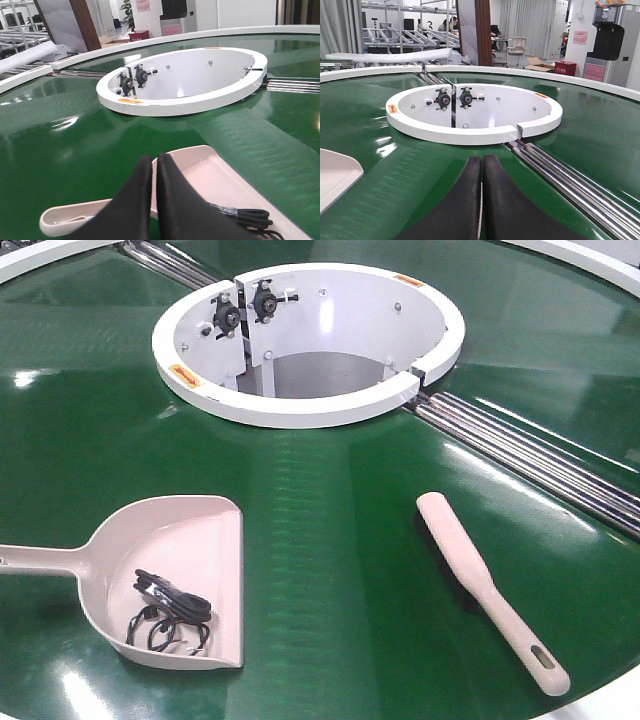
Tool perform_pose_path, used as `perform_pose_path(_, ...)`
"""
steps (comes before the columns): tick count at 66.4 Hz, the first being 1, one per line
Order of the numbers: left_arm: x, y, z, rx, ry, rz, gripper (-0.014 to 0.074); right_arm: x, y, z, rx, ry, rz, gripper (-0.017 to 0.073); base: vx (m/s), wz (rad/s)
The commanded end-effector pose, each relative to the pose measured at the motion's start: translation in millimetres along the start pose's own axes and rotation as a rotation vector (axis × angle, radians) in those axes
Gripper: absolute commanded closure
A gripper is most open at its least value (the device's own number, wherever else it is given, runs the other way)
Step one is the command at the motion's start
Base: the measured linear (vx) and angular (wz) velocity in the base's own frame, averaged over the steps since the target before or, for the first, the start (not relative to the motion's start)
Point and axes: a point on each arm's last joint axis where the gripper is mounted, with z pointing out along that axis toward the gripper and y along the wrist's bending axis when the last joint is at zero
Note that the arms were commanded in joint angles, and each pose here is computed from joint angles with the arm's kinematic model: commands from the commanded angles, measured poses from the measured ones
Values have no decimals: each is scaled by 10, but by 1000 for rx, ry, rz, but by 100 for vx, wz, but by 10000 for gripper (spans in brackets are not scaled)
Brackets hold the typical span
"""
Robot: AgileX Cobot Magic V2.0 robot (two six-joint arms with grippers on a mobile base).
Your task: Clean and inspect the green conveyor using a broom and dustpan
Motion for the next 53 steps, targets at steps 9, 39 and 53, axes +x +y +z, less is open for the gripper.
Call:
perform_pose_path(9,-138,25,-7,-18,-88,-8,601,-141,-14,-2,9,-87,-3,569,0,0)
perform_pose_path(39,282,-17,41,-24,-63,-147,601,-141,-14,-2,10,-87,-4,569,0,0)
perform_pose_path(53,511,-32,-69,-52,-129,-248,601,-140,-14,-2,9,-85,-4,569,0,0)
